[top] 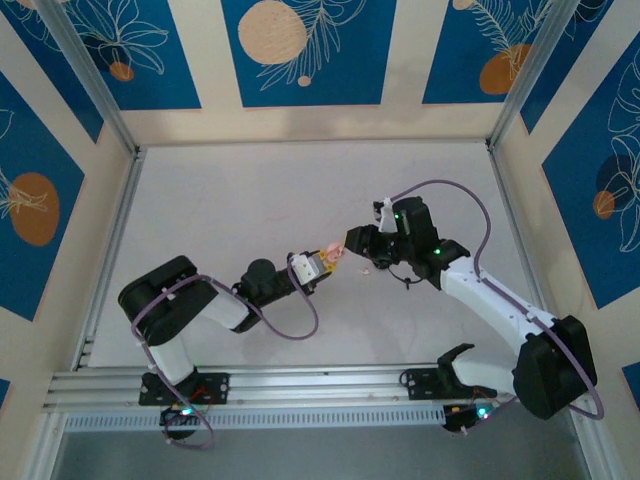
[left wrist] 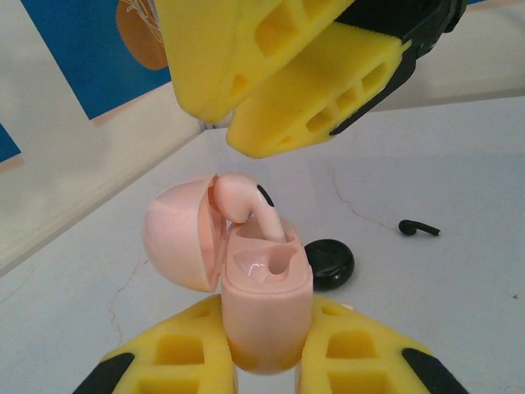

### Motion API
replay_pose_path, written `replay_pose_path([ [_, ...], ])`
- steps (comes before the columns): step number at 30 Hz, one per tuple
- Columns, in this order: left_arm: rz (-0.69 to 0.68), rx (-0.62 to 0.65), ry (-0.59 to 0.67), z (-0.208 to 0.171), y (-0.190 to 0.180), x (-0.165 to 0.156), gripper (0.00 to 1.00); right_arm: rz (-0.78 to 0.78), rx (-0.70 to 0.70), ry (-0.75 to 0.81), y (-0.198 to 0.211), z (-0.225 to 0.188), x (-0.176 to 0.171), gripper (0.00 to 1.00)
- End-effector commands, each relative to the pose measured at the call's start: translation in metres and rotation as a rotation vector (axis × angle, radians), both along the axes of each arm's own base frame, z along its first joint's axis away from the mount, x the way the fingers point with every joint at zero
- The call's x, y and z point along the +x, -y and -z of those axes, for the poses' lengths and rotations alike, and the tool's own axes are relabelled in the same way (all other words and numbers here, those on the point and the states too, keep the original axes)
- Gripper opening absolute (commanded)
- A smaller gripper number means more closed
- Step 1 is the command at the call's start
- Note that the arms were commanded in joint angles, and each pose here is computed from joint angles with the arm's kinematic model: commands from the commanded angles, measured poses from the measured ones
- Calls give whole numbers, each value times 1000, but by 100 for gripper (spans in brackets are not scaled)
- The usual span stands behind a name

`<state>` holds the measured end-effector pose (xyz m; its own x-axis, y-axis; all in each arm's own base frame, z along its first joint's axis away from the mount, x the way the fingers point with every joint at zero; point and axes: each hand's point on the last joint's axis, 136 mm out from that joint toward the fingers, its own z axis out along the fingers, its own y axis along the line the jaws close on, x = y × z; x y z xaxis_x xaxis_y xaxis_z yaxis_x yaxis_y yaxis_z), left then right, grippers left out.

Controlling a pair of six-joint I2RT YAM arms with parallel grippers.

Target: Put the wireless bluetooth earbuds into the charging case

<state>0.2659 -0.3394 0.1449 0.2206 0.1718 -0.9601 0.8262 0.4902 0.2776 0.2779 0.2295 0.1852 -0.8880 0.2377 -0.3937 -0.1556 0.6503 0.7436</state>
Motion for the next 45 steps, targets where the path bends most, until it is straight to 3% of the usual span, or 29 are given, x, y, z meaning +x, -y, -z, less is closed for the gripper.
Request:
replay_pose_path([
  [1,21,-56,61,-24,3,-7,14,-36,12,12,-6,-8,0,29],
  [15,22,-58,64,-26,3,-7,14,-52,-4,-30,-10,8,-2,28],
  [28,15,-62,77,-30,2,-7,14,-62,2,-78,-13,15,-11,18],
  [45,3,-58,93,-32,0,-6,13,-5,-23,-159,-9,29,-26,14],
])
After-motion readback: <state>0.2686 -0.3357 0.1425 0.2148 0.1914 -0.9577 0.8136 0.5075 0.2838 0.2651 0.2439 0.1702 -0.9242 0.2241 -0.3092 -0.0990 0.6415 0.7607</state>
